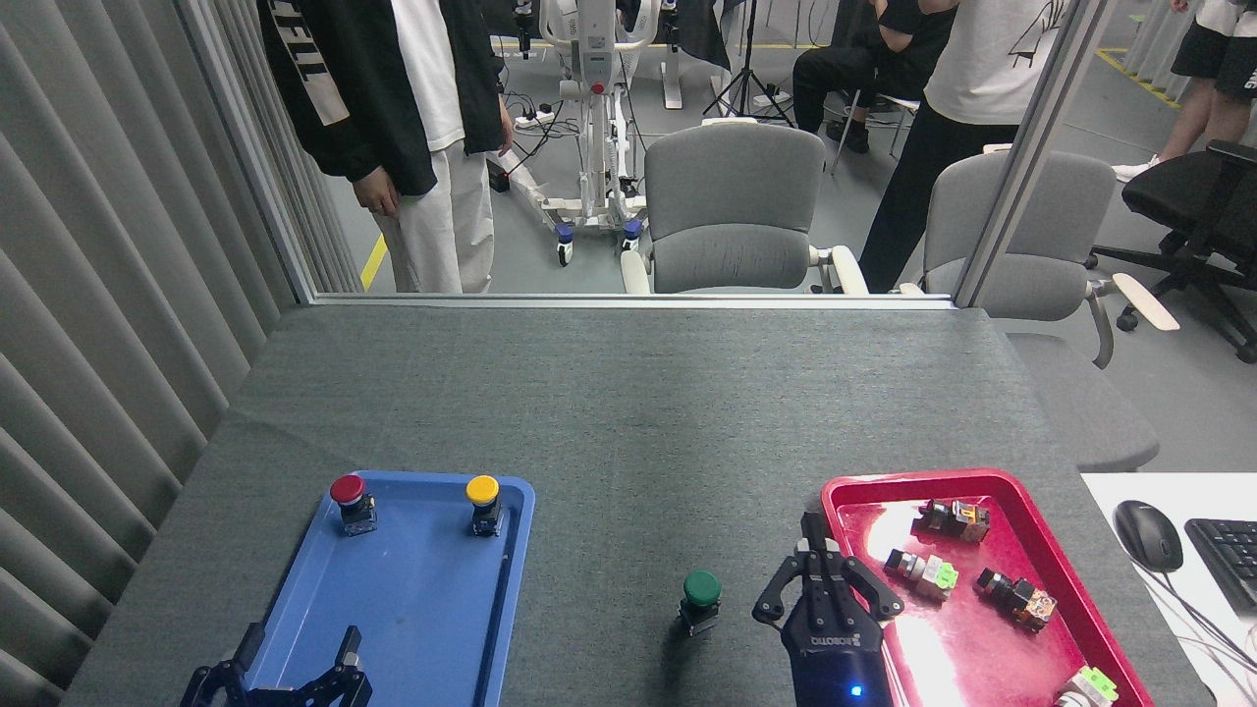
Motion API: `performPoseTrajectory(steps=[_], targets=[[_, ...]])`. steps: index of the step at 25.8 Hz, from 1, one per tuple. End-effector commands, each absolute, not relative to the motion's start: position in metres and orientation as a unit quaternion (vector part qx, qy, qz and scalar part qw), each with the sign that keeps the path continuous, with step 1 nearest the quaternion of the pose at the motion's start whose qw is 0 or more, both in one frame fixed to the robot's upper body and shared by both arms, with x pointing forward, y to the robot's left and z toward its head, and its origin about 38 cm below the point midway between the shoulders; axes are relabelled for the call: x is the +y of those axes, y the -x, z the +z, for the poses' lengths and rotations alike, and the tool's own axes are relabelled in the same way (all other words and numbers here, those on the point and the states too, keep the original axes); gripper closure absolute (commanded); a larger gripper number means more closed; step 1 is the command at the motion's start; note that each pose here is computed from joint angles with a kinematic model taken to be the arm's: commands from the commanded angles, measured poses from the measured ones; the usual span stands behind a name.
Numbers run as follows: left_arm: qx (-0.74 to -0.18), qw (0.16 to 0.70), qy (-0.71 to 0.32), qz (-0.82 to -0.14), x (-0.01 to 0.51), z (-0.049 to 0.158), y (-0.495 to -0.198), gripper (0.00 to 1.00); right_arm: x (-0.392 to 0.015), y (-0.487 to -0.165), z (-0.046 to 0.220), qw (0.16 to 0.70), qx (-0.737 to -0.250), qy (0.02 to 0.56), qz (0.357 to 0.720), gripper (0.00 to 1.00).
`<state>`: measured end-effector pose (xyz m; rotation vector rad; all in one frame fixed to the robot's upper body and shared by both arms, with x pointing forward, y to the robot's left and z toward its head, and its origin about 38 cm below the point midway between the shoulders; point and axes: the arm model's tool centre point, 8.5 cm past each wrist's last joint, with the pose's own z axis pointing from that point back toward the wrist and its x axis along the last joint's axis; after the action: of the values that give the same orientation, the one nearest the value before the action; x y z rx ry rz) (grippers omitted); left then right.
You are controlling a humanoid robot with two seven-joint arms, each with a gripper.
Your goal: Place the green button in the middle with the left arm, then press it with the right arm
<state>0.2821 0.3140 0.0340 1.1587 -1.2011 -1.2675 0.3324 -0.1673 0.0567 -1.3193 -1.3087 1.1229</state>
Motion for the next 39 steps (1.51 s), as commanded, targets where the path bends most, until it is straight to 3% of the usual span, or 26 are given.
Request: performPoseTrajectory(steps=[1, 28, 39], targets=[[-0.497, 0.503, -0.478, -0.521, 0.313, 0.033, -0.282, 0.01, -0.191, -0.325, 0.051, 0.470, -0.515, 0.549, 0.461, 0.00], [-0.538, 0.515, -0.495, -0.447, 0.307, 0.052, -0.305, 0.01, -0.196, -0.311, 0.035, 0.481, -0.516, 0.520, 0.481, 0.00], [-0.554, 0.508, -0.484, -0.449, 0.305, 0.052, -0.306, 0.01, -0.195, -0.307, 0.028, 0.497, -0.516, 0.508, 0.477, 0.00]])
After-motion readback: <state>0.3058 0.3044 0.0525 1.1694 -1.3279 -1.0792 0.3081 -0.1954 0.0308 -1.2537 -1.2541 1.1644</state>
